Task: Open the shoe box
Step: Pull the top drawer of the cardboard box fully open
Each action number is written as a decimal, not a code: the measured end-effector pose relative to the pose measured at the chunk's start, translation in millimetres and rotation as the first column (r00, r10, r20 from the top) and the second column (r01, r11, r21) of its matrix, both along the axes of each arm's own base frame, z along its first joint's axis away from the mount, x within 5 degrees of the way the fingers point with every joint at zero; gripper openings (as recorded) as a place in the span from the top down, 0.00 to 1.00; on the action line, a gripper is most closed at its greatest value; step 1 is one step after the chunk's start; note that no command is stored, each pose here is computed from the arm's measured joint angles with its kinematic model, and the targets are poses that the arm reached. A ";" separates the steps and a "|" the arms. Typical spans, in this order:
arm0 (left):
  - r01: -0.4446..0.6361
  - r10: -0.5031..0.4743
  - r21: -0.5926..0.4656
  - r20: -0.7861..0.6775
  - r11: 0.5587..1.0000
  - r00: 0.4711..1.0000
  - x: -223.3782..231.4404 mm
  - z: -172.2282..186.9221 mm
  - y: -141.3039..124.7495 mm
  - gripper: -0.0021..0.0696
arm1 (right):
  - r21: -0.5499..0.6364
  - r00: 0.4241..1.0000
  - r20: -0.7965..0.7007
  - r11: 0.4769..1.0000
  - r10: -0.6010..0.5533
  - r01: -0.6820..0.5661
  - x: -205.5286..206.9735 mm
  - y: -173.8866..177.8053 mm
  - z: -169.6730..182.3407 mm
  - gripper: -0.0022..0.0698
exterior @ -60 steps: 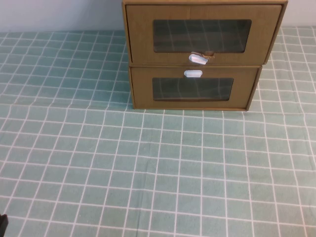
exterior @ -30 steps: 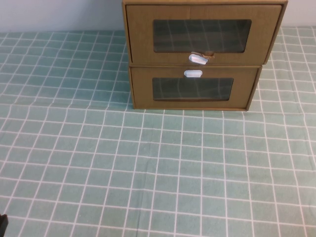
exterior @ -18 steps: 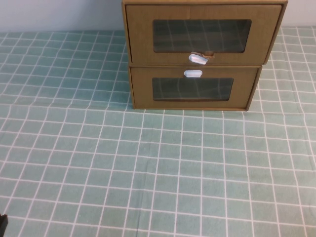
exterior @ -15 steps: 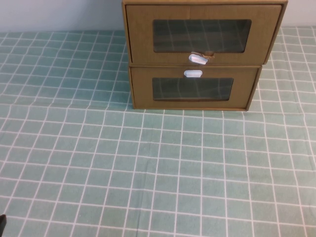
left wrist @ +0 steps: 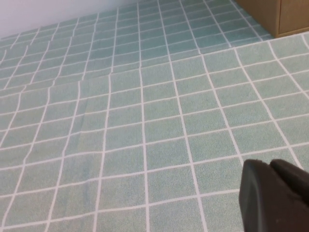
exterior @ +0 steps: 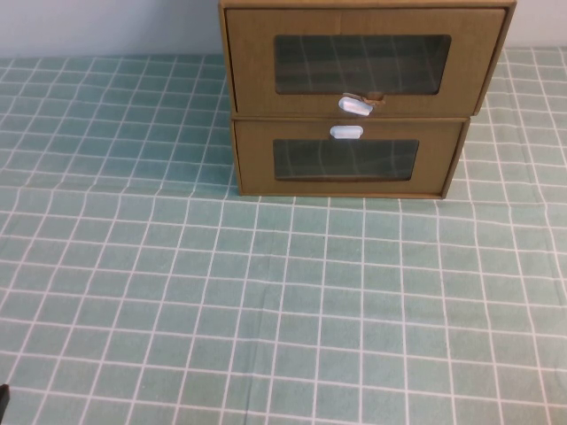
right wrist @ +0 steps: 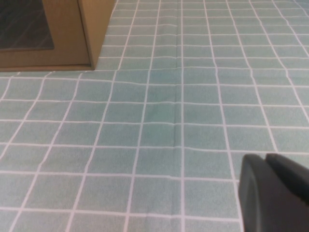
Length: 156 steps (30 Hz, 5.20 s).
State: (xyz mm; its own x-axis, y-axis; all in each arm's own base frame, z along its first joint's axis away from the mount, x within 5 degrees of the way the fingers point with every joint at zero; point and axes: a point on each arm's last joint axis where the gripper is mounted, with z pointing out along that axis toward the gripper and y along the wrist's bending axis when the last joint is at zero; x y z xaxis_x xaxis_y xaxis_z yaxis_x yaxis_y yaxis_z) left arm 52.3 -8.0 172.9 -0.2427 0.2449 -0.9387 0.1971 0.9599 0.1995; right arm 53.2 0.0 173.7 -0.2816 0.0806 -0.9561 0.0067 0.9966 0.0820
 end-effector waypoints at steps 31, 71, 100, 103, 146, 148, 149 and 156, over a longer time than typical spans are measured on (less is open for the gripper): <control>-0.001 0.040 -0.072 0.528 0.997 0.848 0.5 50.4 1.9 0.98 | 0.009 0.822 0.569 0.999 0.034 -0.048 -1.1 3.8 54.3 0.99; -0.006 0.036 -0.241 0.120 0.970 0.992 107.8 285.7 -16.1 0.98 | 0.019 0.998 0.007 0.997 -0.070 0.070 65.0 -2.7 282.6 0.99; 0.683 -0.708 -0.230 -0.039 0.694 0.706 338.8 271.0 -162.9 0.98 | -0.028 0.269 -0.387 0.280 0.882 -0.960 153.1 131.7 192.6 0.99; 0.734 -0.762 -0.224 -0.068 0.641 0.644 359.2 251.8 -187.2 0.98 | 0.022 0.235 -0.370 0.262 0.899 -0.965 157.9 138.6 187.4 0.99; 0.710 -0.808 -0.390 -0.214 0.586 0.549 379.6 204.1 -234.0 0.98 | -0.981 0.854 -0.155 0.021 0.497 -0.190 167.2 212.0 166.3 0.99; 0.710 -0.812 -0.399 -0.215 0.580 0.543 379.5 203.5 -234.0 0.98 | -0.970 0.846 -0.190 0.037 0.498 -0.240 165.2 213.7 144.1 0.99; 0.712 -0.816 -0.404 -0.216 0.575 0.536 378.8 203.5 -234.2 0.98 | -0.962 0.845 -0.208 0.051 0.492 -0.267 165.5 214.2 133.2 0.99; 0.715 -0.827 -0.421 -0.216 0.559 0.519 376.9 204.0 -235.0 0.98 | -0.926 0.867 -0.259 0.147 0.426 -0.349 187.2 228.4 93.2 0.80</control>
